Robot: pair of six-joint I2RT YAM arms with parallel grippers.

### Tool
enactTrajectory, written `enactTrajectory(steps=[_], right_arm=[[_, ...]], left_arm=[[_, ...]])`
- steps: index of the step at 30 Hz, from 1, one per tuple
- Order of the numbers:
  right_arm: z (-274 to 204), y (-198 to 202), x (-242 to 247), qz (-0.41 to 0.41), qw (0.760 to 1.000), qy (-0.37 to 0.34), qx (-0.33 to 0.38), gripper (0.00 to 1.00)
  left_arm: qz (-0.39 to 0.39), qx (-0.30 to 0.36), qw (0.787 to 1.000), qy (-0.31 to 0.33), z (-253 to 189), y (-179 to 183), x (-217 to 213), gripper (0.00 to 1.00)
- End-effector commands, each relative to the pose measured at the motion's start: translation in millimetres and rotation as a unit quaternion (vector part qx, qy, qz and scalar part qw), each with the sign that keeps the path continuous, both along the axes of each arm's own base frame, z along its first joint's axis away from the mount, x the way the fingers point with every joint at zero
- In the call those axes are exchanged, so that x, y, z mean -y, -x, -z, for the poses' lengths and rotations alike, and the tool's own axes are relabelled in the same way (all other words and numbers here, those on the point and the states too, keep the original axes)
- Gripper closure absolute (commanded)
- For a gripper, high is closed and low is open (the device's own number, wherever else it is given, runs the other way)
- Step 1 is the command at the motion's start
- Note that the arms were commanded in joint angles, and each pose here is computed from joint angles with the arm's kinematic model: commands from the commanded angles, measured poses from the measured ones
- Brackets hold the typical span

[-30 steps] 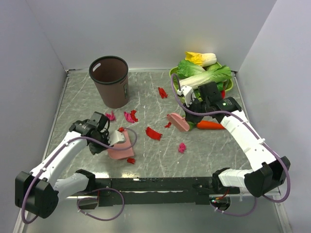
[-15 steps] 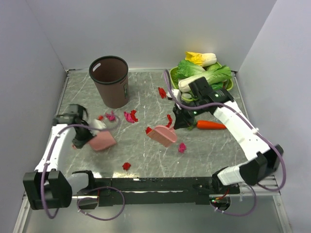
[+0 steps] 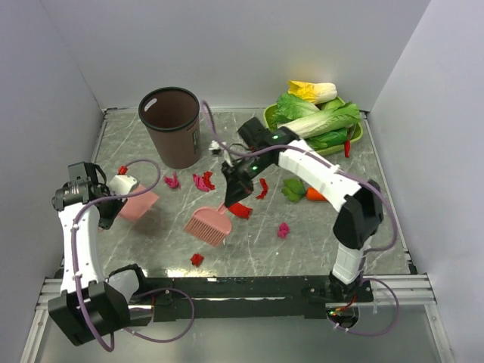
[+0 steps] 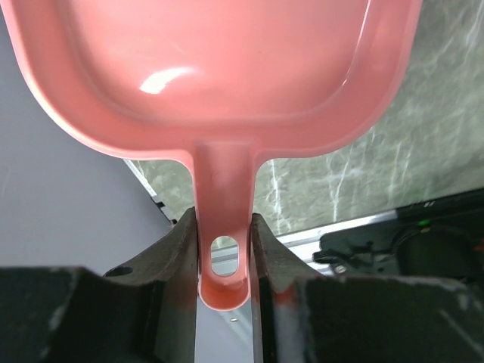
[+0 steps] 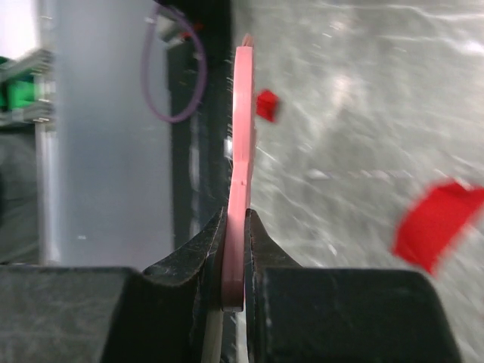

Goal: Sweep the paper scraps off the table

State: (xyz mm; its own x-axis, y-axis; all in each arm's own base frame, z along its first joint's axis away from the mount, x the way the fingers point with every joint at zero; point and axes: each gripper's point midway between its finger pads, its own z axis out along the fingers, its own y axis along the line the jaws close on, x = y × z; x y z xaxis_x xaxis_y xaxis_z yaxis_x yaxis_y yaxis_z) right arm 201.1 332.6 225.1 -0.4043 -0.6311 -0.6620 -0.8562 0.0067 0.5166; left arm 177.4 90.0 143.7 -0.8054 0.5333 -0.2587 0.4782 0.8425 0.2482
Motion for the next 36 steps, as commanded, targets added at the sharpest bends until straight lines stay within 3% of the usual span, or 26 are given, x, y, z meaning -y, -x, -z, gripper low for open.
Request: enactTrajectory(steps=[1,5,12,15,23,29,36], right_arm=[[-16,20,-41,-0.028,0.996,-0.047,-0.075,1.00],[3,31,-59,-0.013,0.989,-0.017,-0.148,1.00],[43,34,-70,0.038,0.971,0.038,-0.234,1.00],[61,31,-76,0.060,0.970,0.071,-0.224,1.00],[109,-10,-58,0.171,0.963,0.174,-0.116,1.00],[106,-48,-1,0.224,0.951,0.203,-0.063,1.00],[93,-80,79,0.278,0.936,0.215,-0.024,1.00]], left_arm=[[-0.074,0.050,0.995,0.033,-7,-6,8,0.99],[-0.114,0.077,0.989,0.054,-15,-6,15,0.99],[-0.090,0.072,0.991,0.068,-18,6,34,0.99],[-0.088,0.073,0.992,0.052,-15,8,33,0.99],[-0.046,0.054,0.997,0.044,-8,12,36,0.99],[-0.008,-0.012,0.999,0.034,14,17,42,0.99],[0.131,-0.025,0.991,0.023,28,6,87,0.99]])
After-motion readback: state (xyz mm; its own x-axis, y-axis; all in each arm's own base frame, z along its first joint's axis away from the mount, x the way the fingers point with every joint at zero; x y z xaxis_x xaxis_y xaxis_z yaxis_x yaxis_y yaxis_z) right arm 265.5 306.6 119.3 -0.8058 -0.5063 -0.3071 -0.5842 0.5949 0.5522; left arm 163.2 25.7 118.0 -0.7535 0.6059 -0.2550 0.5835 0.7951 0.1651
